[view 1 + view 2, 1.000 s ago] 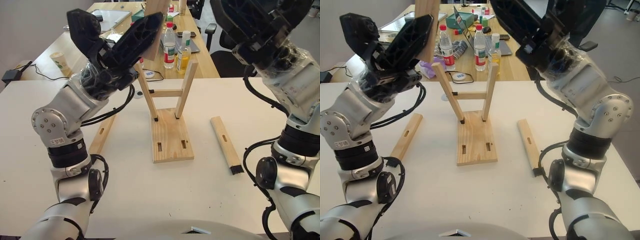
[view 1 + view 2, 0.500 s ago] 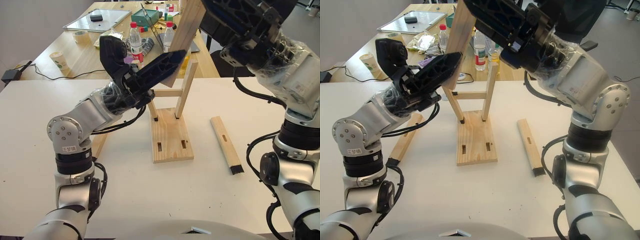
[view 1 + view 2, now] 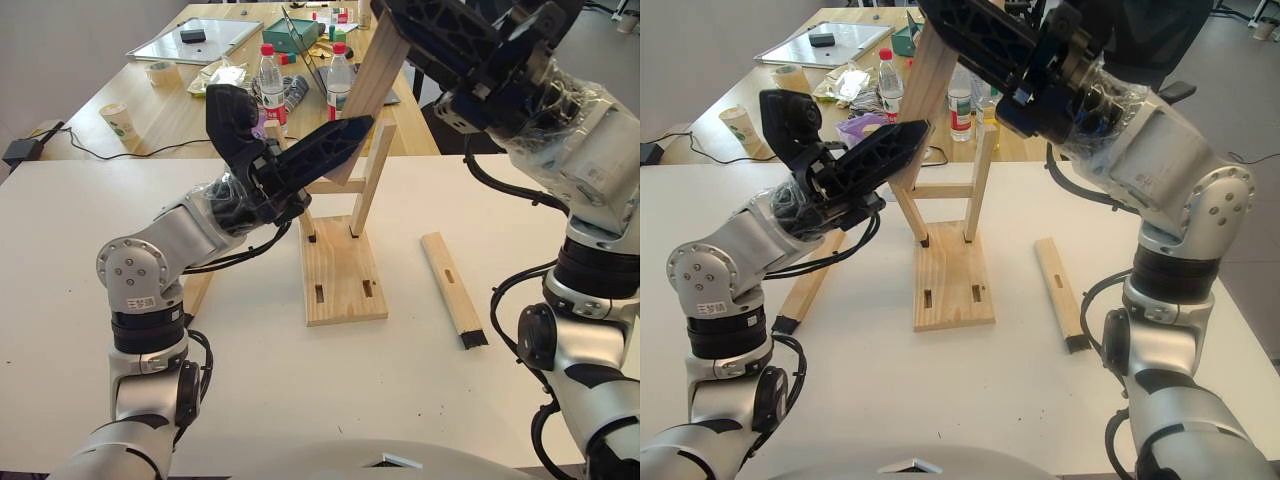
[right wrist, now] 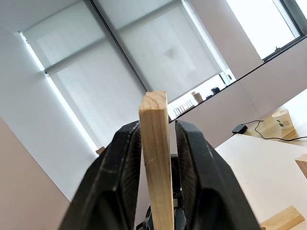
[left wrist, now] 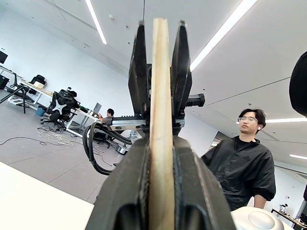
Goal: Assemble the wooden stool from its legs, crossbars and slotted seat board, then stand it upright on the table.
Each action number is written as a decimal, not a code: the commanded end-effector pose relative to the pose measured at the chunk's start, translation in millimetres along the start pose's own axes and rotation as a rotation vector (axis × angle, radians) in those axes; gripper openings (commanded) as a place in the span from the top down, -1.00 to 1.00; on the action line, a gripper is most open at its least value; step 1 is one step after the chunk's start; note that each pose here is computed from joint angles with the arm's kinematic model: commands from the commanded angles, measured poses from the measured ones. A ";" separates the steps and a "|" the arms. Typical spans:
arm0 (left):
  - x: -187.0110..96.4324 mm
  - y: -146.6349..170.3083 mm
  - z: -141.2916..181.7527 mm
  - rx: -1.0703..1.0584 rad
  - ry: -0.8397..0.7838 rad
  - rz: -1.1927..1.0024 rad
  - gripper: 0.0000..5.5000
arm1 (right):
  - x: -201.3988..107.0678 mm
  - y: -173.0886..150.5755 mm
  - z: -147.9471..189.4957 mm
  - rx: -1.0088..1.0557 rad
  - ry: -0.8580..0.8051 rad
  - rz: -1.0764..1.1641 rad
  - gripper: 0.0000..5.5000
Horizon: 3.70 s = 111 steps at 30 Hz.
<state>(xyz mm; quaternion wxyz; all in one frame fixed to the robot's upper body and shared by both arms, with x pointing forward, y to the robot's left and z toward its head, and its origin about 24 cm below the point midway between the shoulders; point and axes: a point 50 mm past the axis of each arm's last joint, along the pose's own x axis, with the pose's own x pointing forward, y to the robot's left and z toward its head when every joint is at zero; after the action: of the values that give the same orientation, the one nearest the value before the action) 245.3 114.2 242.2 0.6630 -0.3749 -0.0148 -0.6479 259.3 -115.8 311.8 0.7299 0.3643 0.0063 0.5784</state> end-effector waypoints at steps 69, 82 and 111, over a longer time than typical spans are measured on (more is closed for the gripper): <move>-49.3 50.5 10.7 0.021 0.037 0.342 0.25 | -278.9 -125.4 -227.4 -0.561 0.223 -1.300 0.85; -48.9 50.1 12.7 0.025 0.025 0.342 0.25 | -272.8 -131.6 -215.3 -0.615 0.217 -1.247 0.85; -57.5 36.9 6.4 0.071 -0.065 0.365 0.25 | -237.6 -101.4 -144.8 -0.437 0.695 -1.166 -0.28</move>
<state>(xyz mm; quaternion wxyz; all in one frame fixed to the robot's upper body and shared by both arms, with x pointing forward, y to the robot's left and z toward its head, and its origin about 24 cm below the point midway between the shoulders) 272.0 158.9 198.7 0.7759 -0.3705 0.0133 -0.5104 206.3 -250.1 57.9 0.9371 -0.0599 0.2956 0.1757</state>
